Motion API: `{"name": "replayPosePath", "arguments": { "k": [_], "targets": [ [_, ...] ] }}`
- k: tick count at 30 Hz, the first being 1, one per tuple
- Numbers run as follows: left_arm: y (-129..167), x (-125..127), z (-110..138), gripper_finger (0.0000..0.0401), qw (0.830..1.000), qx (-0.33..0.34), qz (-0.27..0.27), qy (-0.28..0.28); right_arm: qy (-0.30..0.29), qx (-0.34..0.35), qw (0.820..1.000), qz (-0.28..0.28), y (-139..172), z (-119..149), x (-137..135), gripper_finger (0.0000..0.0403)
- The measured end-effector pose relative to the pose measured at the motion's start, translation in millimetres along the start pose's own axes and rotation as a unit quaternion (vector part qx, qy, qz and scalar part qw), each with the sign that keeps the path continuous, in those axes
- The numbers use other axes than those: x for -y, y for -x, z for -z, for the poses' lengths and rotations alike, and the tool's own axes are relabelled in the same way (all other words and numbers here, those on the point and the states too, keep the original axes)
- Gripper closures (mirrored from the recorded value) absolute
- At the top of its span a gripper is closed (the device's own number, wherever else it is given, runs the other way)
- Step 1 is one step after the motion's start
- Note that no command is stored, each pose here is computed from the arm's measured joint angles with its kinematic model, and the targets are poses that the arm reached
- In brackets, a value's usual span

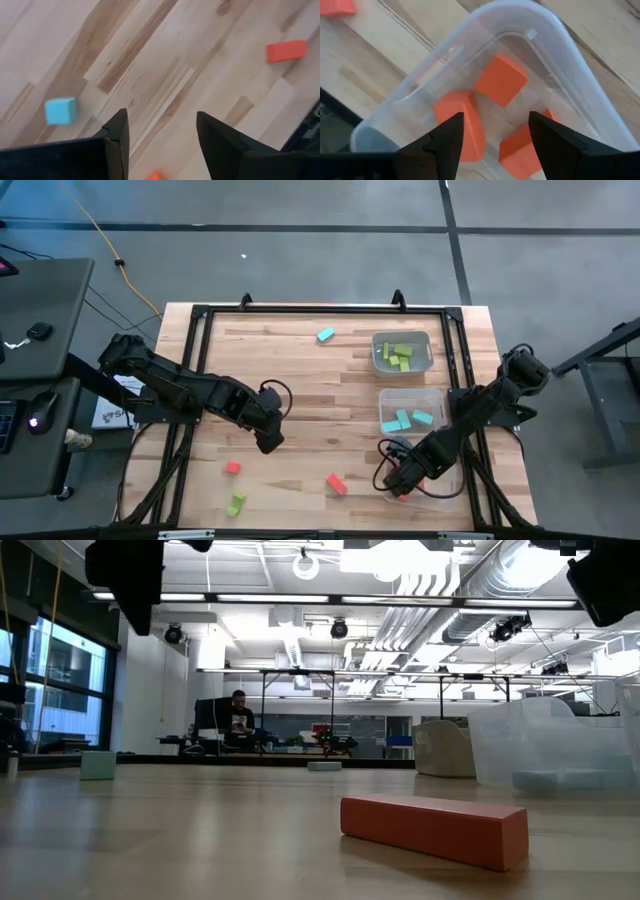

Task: Sort & place blocks by color
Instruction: Put the light green arch block into the gray bin

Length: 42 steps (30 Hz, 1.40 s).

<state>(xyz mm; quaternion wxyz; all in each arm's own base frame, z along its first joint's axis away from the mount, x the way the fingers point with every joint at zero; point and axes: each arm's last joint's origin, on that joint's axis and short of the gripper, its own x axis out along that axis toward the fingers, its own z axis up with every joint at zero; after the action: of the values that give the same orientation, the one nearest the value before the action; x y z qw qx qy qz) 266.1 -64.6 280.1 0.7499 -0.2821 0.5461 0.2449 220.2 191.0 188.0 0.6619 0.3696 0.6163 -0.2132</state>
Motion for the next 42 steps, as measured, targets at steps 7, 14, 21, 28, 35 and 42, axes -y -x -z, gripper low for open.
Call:
{"name": "replayPosePath", "arguments": {
  "k": [7,14,21,28,35,42],
  "targets": [
    [1,-10,8,0.0209,0.997,-0.036,-0.051,0.046,-0.013,0.020,0.999,-0.024,13,-1,1,0.0190],
    [-5,-4,33,0.0202,0.989,-0.117,-0.041,0.080,-0.016,0.048,0.998,-0.040,24,-1,3,0.0190],
    [-16,3,76,0.0205,0.977,-0.159,-0.067,0.122,-0.018,0.070,0.996,-0.045,29,-3,5,0.0190],
    [-15,17,114,0.0204,0.970,-0.170,-0.051,0.167,-0.022,0.070,0.996,-0.043,29,-7,5,0.0190],
    [-12,34,148,0.0204,0.964,-0.156,-0.013,0.215,-0.035,0.074,0.996,-0.043,29,-17,5,0.0190],
    [-22,48,175,0.0204,0.958,-0.172,-0.007,0.229,-0.050,0.078,0.995,-0.046,30,-26,5,0.0190]
  ]
}}
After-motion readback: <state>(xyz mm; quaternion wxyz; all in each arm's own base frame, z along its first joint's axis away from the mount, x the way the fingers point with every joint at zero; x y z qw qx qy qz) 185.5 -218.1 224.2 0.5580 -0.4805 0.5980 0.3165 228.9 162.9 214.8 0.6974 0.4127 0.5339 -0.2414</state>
